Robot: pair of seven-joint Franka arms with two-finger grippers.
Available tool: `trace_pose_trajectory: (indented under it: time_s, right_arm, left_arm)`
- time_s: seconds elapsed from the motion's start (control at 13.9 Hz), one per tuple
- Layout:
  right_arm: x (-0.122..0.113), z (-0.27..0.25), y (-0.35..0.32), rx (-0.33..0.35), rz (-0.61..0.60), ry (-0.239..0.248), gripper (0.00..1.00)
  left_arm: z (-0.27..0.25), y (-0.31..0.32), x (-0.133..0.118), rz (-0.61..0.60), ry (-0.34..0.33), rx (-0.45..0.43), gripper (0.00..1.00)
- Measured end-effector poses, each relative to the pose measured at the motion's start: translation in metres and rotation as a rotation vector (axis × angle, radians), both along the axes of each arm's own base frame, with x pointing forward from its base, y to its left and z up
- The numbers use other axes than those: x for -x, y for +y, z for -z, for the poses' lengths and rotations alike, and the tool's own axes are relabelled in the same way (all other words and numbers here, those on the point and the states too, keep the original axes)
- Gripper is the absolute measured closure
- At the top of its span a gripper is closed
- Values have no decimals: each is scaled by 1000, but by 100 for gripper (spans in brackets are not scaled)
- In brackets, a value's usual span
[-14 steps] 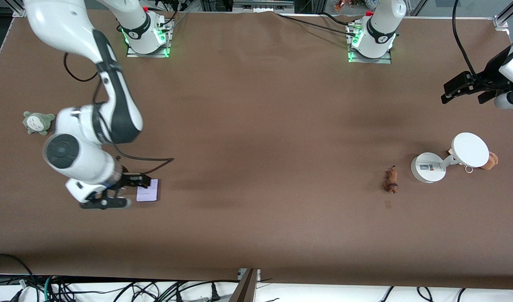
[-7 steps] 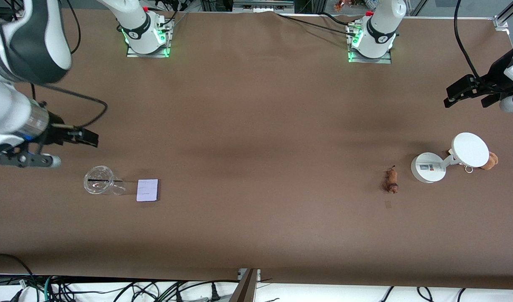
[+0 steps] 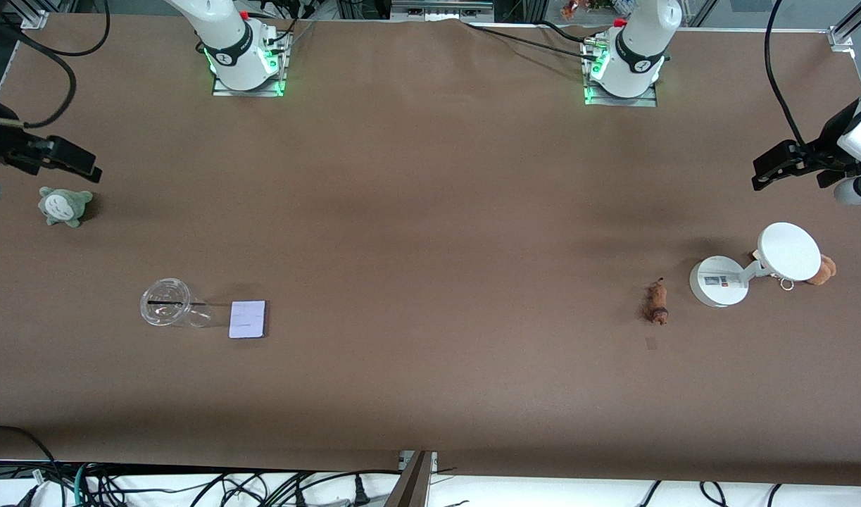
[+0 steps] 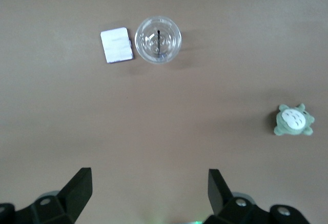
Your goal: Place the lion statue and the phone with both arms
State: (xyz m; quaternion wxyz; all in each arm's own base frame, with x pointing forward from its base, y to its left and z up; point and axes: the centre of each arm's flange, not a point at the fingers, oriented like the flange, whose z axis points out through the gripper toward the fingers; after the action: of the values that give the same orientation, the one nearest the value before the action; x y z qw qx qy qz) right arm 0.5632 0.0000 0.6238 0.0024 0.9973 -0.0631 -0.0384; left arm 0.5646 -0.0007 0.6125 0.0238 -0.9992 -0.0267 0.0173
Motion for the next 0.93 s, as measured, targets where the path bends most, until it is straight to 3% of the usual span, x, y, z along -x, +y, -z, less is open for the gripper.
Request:
trace_pose_trajectory:
  time_s: [0.43, 0.93]
  right_arm:
    - [-3, 15, 7, 34, -17, 47, 0]
    - [-4, 18, 9, 34, -21, 50, 0]
  left_arm:
    - [4, 2, -3, -4, 6, 0, 0]
    - [2, -1, -3, 2, 3, 0, 0]
